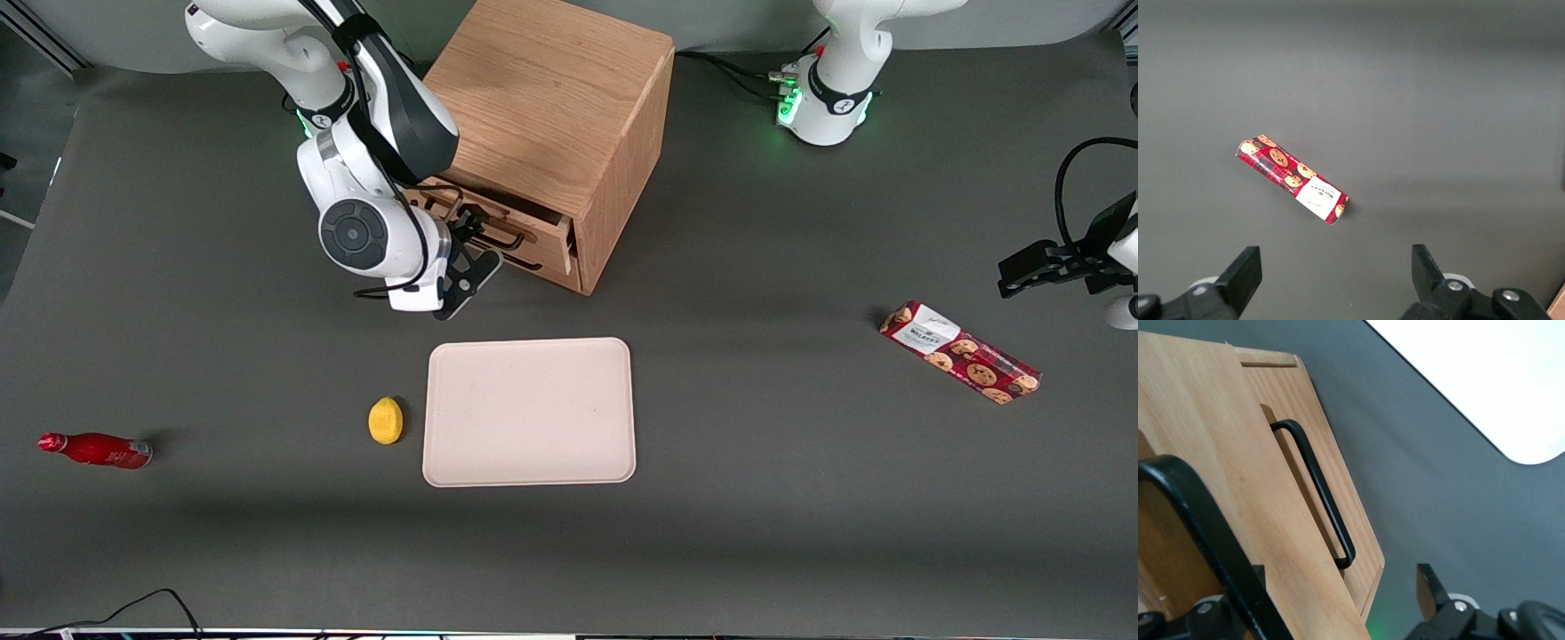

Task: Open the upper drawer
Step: 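Pull the handle with the right gripper, sliding the upper drawer out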

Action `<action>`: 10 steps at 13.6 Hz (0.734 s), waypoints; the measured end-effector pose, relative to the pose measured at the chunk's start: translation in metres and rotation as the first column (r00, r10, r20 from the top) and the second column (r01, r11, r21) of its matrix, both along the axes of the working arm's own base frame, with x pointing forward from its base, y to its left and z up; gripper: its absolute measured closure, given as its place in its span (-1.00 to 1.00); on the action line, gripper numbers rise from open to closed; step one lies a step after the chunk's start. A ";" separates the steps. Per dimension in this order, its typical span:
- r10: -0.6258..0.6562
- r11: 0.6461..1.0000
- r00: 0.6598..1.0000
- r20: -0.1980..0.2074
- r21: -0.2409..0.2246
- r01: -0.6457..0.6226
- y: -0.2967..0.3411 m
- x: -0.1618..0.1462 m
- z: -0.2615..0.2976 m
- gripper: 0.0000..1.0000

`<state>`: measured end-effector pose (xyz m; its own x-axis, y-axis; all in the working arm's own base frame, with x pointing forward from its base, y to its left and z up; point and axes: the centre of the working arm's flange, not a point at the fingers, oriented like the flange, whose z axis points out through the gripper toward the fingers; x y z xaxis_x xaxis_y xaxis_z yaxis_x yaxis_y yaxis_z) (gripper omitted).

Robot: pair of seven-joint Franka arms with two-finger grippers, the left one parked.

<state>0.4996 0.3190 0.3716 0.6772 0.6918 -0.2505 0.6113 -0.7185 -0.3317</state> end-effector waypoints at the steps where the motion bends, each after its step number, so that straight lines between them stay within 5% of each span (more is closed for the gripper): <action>1: 0.005 1.000 1.000 0.004 0.007 -0.005 -0.004 0.005 -0.001 -1.00; 10: 0.023 0.998 0.999 0.043 0.051 -0.025 -0.030 0.044 0.002 -1.00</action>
<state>0.5432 0.2894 0.3740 0.6695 0.7192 -0.1858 0.6425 -0.6863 -0.3409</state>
